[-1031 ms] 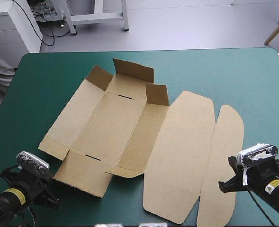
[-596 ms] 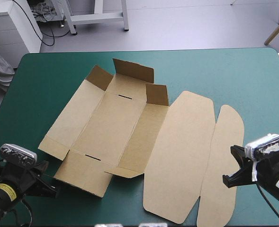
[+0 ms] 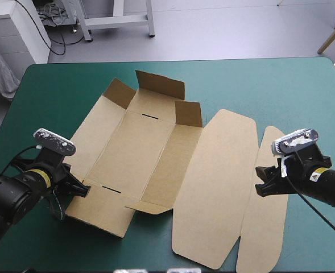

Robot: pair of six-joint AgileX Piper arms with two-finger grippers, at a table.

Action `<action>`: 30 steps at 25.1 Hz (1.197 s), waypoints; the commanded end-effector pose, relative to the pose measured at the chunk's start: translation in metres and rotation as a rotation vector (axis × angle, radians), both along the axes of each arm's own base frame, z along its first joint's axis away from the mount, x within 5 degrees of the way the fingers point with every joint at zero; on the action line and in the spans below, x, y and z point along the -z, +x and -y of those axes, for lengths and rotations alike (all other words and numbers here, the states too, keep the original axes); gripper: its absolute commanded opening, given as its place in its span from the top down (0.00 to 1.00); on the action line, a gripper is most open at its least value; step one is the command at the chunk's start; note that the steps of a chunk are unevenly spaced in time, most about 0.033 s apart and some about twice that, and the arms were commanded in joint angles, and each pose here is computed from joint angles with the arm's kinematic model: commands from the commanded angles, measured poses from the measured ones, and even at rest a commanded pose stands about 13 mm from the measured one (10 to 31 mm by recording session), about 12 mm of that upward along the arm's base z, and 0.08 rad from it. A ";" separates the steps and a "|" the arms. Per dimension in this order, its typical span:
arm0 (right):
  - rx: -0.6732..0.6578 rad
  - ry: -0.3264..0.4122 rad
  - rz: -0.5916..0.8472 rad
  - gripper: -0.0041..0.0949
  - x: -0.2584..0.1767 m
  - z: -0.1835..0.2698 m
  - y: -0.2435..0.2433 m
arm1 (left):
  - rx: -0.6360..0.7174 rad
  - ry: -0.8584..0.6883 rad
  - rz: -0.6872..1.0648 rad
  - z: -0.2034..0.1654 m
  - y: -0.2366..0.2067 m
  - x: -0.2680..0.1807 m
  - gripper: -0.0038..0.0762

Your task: Fold the box

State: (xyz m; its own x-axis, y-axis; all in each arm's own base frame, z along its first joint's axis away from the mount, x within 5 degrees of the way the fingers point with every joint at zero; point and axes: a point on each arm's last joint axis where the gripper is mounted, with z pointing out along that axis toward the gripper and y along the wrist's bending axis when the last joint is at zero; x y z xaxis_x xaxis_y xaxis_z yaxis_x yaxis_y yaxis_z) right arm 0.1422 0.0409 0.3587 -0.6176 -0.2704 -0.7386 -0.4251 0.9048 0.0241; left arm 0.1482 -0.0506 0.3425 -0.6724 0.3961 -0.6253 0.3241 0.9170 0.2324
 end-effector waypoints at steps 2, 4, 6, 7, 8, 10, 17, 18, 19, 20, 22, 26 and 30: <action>-0.006 0.013 0.104 0.39 -0.023 -0.002 0.011 | 0.007 0.020 0.085 0.002 0.011 -0.013 0.96; -0.013 0.015 0.127 0.39 -0.032 -0.003 0.017 | 0.007 0.035 0.097 0.001 0.011 -0.013 0.96; -0.023 0.008 0.149 0.33 -0.044 -0.004 0.025 | 0.006 0.051 0.105 0.000 0.012 -0.014 0.96; -0.031 0.002 0.161 0.28 -0.051 -0.005 0.031 | 0.006 0.052 0.106 0.000 0.012 -0.014 0.96; -0.035 -0.003 0.171 0.25 -0.056 -0.006 0.035 | 0.006 0.052 0.106 0.000 0.012 -0.014 0.96; -0.044 -0.010 0.193 0.22 -0.066 -0.007 0.044 | 0.006 0.052 0.106 0.000 0.012 -0.014 0.96; -0.099 -0.024 0.208 0.22 -0.098 -0.014 0.076 | 0.006 0.052 0.106 0.000 0.012 -0.014 0.96; -0.110 -0.015 0.207 0.22 -0.102 -0.016 0.081 | 0.006 0.052 0.106 0.000 0.012 -0.014 0.96; -0.124 -0.014 0.206 0.22 -0.105 -0.018 0.086 | 0.006 0.052 0.106 0.000 0.012 -0.014 0.96; -0.145 -0.015 0.204 0.22 -0.108 -0.020 0.091 | 0.006 0.052 0.106 0.000 0.012 -0.014 0.96; -0.221 -0.021 0.188 0.22 -0.114 -0.028 0.108 | 0.002 0.061 0.102 -0.001 0.012 -0.014 0.96; -0.275 -0.023 0.166 0.22 -0.121 -0.035 0.135 | -0.012 0.101 0.091 -0.004 0.011 -0.013 0.96; -0.297 -0.037 0.164 0.22 -0.122 -0.039 0.162 | -0.025 0.116 0.063 -0.006 0.009 -0.011 0.96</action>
State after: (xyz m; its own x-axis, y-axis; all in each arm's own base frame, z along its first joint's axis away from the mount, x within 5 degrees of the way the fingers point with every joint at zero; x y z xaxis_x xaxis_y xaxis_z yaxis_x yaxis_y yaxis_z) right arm 0.3010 0.0777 0.4599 -0.4589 -0.4694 -0.7544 -0.6619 0.7470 -0.0623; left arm 0.1568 -0.0458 0.3406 -0.6780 0.4562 -0.5763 0.3069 0.8882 0.3419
